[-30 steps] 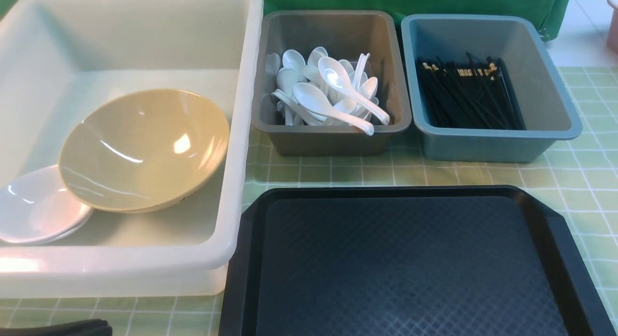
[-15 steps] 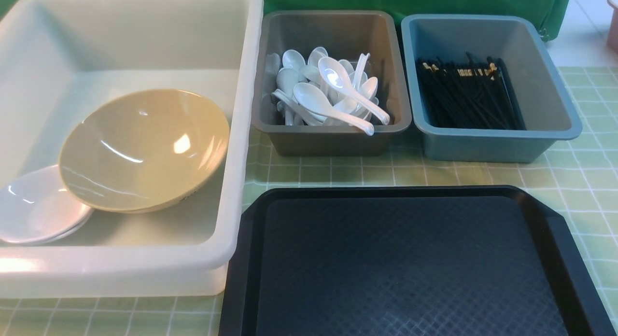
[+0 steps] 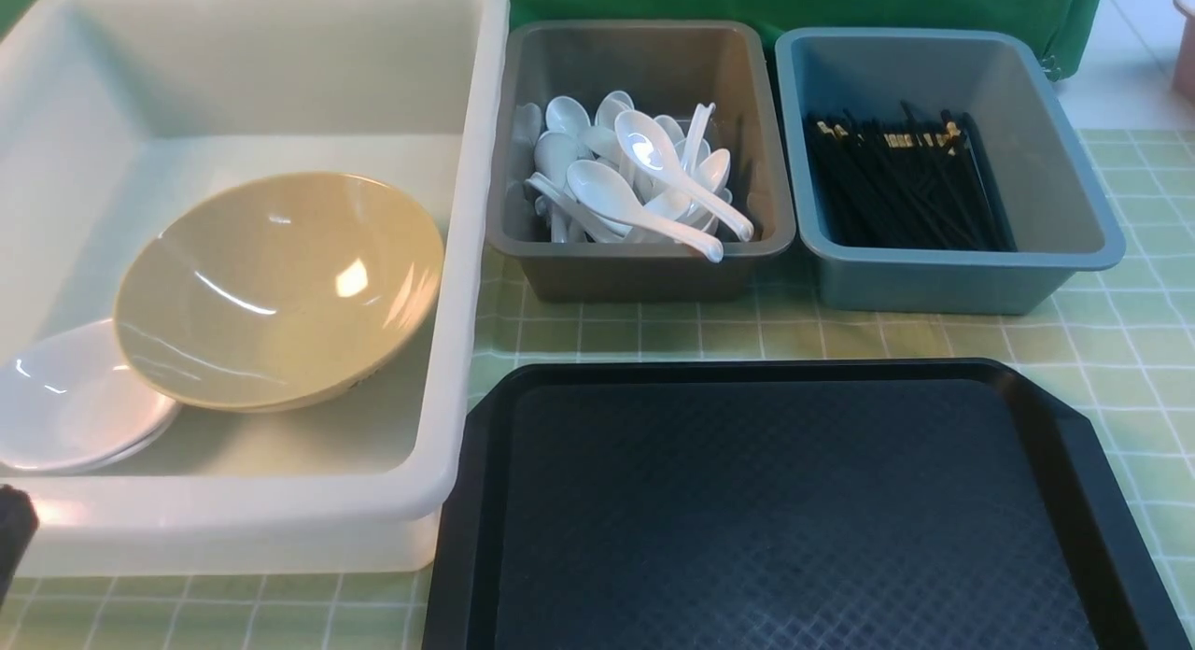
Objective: On green table put chopsticks spoon bowls plates into blue grey white boxes.
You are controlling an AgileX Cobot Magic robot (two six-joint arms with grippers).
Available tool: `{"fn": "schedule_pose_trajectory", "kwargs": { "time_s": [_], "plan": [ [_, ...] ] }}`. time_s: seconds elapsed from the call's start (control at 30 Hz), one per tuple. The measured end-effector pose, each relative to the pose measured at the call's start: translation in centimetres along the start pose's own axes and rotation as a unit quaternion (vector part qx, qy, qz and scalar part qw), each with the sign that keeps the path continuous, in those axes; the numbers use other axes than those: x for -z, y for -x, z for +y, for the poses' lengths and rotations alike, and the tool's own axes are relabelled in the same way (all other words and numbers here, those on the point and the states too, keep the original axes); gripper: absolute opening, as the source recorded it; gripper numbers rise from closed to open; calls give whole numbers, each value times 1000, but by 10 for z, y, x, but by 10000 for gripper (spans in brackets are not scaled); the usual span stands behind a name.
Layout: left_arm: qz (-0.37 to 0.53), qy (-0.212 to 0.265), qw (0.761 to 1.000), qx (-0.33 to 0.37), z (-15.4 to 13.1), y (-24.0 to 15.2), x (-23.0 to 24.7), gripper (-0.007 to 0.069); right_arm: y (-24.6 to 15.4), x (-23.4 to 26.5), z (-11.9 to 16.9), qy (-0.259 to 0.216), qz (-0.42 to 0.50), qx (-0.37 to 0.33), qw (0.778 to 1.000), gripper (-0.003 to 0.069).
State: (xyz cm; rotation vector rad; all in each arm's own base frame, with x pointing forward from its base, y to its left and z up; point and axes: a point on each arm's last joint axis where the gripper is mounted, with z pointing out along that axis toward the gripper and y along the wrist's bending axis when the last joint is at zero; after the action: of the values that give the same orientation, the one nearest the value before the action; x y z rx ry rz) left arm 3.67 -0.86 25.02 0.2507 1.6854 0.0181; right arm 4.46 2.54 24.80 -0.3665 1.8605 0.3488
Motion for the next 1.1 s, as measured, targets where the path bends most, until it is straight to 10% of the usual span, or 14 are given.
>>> {"fn": "schedule_pose_trajectory", "kwargs": {
  "time_s": [0.37, 1.1],
  "plan": [
    [55, 22, 994, 96, -5, -71, -26, -1, 0, 0, 0, 0, 1, 0, 1000, 47],
    [61, 17, 995, 82, -6, -72, -26, -1, 0, 0, 0, 0, 1, 0, 1000, 55]
  ]
}}
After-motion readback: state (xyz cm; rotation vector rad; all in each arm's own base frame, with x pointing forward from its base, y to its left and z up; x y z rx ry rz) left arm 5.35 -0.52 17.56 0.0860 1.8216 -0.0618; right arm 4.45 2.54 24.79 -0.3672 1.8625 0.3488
